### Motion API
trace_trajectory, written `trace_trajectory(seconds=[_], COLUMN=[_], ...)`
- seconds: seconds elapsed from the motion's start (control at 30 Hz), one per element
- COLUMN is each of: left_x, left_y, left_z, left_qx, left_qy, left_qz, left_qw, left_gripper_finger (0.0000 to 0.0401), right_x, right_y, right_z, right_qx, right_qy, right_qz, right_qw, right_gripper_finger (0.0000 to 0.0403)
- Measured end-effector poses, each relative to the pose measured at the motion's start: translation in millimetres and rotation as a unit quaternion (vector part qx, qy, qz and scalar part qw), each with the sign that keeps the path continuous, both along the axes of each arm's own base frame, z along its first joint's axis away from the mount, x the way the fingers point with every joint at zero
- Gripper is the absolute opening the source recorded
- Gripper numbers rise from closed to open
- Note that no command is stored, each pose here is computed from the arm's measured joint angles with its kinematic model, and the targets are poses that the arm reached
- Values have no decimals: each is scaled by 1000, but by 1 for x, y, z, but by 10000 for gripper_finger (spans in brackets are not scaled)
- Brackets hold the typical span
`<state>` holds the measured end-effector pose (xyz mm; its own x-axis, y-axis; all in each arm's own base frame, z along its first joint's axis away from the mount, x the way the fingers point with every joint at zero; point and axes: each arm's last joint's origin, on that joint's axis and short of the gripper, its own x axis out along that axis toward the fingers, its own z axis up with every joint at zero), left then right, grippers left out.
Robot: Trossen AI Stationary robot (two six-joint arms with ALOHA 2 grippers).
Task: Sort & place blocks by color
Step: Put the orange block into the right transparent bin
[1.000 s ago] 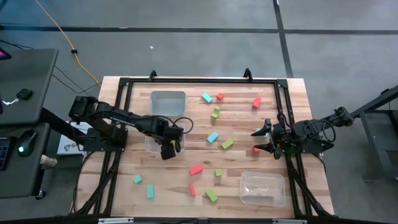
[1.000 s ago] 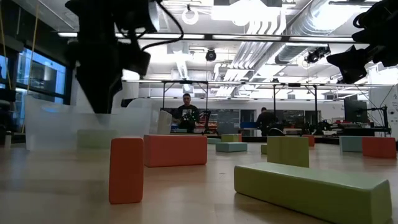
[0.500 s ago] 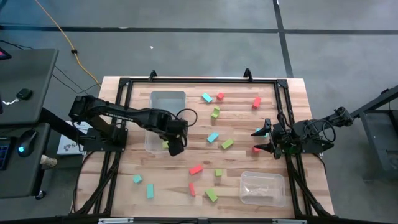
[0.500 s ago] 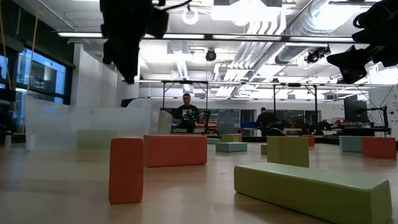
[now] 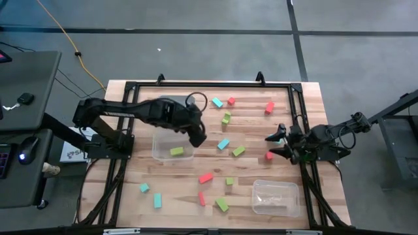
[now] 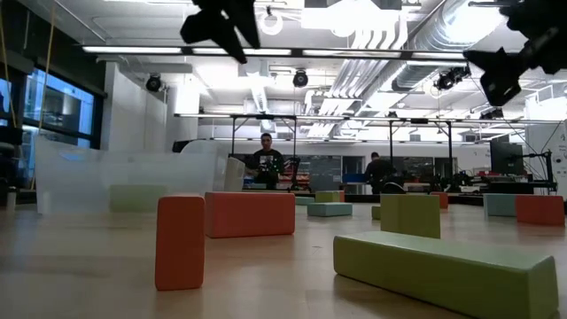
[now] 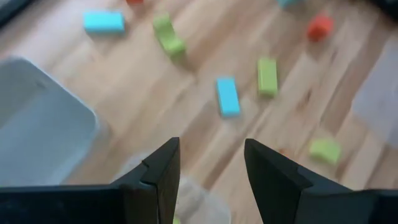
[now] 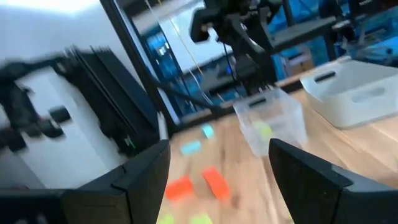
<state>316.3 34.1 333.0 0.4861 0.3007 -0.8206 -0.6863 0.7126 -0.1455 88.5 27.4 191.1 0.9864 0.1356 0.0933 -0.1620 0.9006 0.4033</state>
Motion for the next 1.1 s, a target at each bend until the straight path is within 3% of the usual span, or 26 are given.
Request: trace_trajectory(seconds=[0.17,0.3,0.43,0.67,0.87,1.1], left_x=[0,-1,-2,-4,-7,-19], left_y=[9,15,20,32,47,66], left_z=[12,17,17,17,18,22], left_qx=[23,35,57,92,129,159], left_qy=[-17,-21,-5,20,46,81], left_qz=[25,33,3,-29,-50,-77], left_qw=[999,999,998,995,989,981], left_gripper_finger=[152,152,152,152,152,152], right_x=[-2,-6,-13,-29,-35,-31], right_y=[-1,-6,-12,-22,-27,-30], right_z=[13,27,41,59,75,108], right_qx=[24,49,93,83,102,82], right_qy=[-67,-135,-205,-293,-287,-163], right_qz=[-2,-55,-115,-220,-260,-367], right_qw=[997,988,968,927,916,912], right_gripper_finger=[264,264,264,264,264,264])
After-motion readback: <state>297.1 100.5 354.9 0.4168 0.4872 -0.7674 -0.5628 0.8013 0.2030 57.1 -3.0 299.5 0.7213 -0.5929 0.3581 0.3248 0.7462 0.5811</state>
